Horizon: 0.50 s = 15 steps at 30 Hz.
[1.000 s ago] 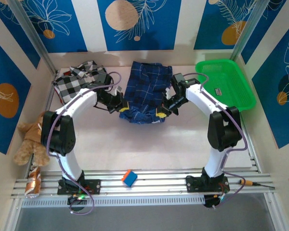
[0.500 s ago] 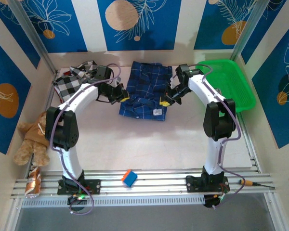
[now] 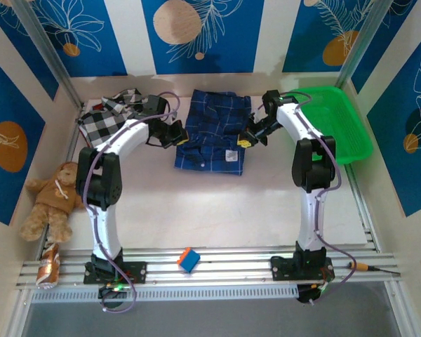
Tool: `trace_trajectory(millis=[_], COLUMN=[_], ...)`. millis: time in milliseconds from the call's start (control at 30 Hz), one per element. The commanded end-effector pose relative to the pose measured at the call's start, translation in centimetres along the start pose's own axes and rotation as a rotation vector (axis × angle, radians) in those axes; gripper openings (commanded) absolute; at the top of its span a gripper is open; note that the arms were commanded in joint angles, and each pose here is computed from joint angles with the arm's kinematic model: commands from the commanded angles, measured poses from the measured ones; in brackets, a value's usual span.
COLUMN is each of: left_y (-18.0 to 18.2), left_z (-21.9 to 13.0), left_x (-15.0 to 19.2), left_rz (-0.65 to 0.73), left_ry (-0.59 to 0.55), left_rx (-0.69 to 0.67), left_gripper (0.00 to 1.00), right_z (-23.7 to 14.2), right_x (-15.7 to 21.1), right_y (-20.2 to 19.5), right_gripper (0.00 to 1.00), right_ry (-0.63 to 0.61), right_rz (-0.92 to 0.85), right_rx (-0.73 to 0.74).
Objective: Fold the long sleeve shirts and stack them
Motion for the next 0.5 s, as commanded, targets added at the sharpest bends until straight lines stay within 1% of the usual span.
trace_trajectory(millis=[0,133,167,200,233,267,333,367,433,467], left_y=[0.4,0.5,0.2,-0.3,-0.7,-1.1,-1.8,-2.1,-3.3,-4.0], left_z=[1.0,2.7,3.1,3.3,3.7,3.9,4.0,3.8,2.4,1.6], left_x=[-2.0,-3.0,-3.2,-3.5,-3.8,-4.0,-4.6,-4.8,-5.6,-6.0], left_rz=[0.007,-0.019,-0.019,-0.014,-0.014,-0.015,-0.025,-0.033,-0.048,-0.046], left_ry=[-0.066,-0.077,-0.079,-0.084,-0.084,-0.080,-0.091,-0.101,-0.145,-0.168], left_rx=[0.011,0.056,0.073,0.093,0.108,0.119,0.142,0.158,0.207,0.231], left_gripper=[0.00,0.00,0.02,0.09,0.16,0.22,0.40,0.47,0.60,0.65], right_z=[0.3,1.7,2.0,2.1,2.3,2.2,1.8,1.4,-0.1,-0.9], right_x=[-1.2,-2.5,-2.9,-3.3,-3.7,-4.1,-5.0,-5.5,-6.3,-6.6], right_y=[-1.0,-2.2,-2.4,-2.6,-2.8,-2.8,-2.4,-2.1,-0.8,-0.1], right_gripper=[0.00,0.00,0.00,0.00,0.03,0.08,0.18,0.24,0.37,0.42], right_ry=[0.011,0.024,0.024,0.019,0.016,0.010,-0.019,-0.036,-0.084,-0.109], right_rz=[0.033,0.069,0.075,0.084,0.100,0.111,0.116,0.111,0.087,0.071], right_rx=[-0.025,-0.039,-0.040,-0.035,-0.039,-0.055,-0.088,-0.103,-0.151,-0.163])
Point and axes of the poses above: each hand's point on the last joint's axis, 136 mm out from that joint toward the fingers, its own z axis out along the fingers, its own y axis along the line the jaws close on, x = y × z, the point moved 9 cm from there along -z, back along the fingers, and after that the axes turned 3 degrees about -z, right-handed, at the moved point
